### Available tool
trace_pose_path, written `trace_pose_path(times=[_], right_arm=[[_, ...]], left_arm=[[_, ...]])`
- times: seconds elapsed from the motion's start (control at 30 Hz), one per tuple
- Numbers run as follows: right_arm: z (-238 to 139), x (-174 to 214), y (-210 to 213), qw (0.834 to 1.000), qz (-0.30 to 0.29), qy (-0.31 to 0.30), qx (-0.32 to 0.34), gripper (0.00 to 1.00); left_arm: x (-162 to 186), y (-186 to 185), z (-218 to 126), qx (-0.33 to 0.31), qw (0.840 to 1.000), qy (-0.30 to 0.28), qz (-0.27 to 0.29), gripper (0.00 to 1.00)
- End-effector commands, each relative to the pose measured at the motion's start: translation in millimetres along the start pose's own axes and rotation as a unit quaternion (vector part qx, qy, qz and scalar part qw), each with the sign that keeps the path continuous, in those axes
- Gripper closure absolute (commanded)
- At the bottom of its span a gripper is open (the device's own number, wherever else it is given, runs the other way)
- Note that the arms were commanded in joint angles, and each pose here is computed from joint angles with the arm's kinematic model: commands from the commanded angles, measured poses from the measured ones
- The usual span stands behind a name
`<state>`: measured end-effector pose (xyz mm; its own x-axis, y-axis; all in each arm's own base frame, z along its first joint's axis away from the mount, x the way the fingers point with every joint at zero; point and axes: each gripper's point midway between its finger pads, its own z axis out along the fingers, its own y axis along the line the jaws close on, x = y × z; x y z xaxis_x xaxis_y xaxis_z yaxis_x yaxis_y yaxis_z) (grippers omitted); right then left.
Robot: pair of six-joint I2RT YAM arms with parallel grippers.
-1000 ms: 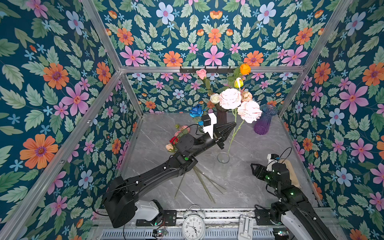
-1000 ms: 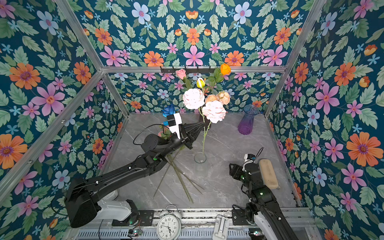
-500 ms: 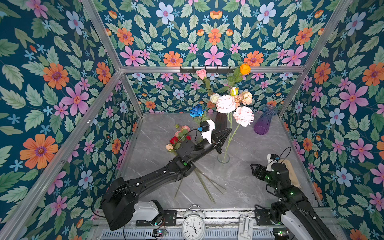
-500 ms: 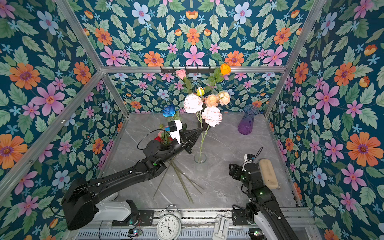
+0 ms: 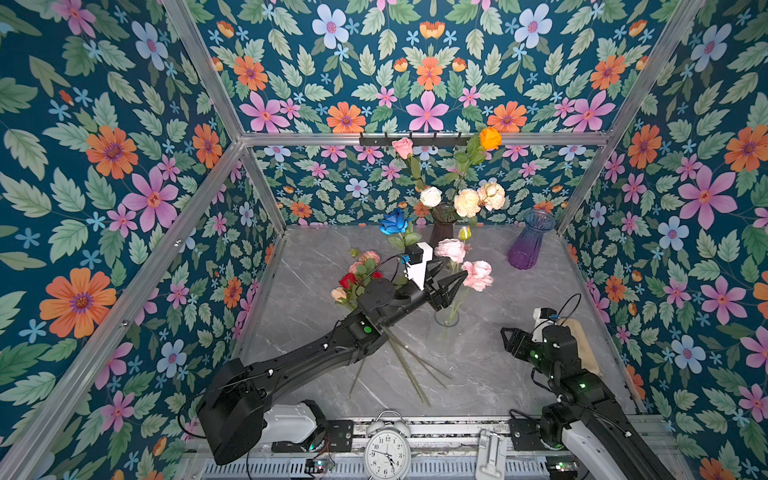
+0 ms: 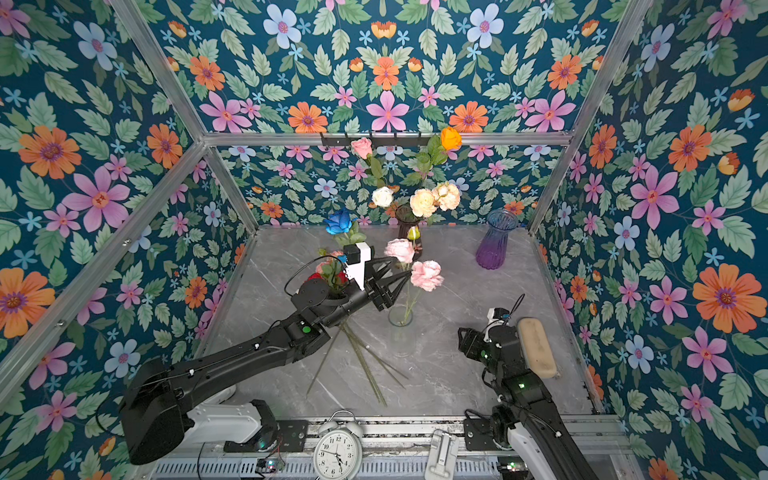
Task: Arrange the flowers into the vase
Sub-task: 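Carry the pink roses over the clear glass vase and lower them in, then open the left gripper and move it back toward the rose bunch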
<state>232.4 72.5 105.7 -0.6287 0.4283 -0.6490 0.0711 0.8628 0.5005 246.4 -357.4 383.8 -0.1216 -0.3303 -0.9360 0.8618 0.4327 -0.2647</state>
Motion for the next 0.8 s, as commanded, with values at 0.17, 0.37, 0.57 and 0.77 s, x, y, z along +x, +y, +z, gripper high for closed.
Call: trace_pose_path(times=[0.17,0.37,0.57,0.77], right_arm=[[-2.6,-6.8,4.2,1.000,-0.004,-0.016,-0.008,0.27],[-2.5,-6.3,4.5,1.000,-0.006,-0.016,-0.010,0.27],[-2.3,-8.1,1.2,1.000,-0.005,-0.019,0.001,0.27],[0.5,-3.2,8.0,1.000,-0.016,-0.005,-0.020,0.27]], left_arm=[[-3.3,11.5,-7.8,-0.039,0.999,0.002,0.009,0.37],[-14.0,11.0,-22.8,-0.048,0.999,-0.013,-0.001,0.38],[-13.2,26.2,-49.5,-0.101,0.994,-0.010,-0.035,0.37],[13.3,75.9,-96.7,-0.252,0.966,0.014,-0.058,0.38]])
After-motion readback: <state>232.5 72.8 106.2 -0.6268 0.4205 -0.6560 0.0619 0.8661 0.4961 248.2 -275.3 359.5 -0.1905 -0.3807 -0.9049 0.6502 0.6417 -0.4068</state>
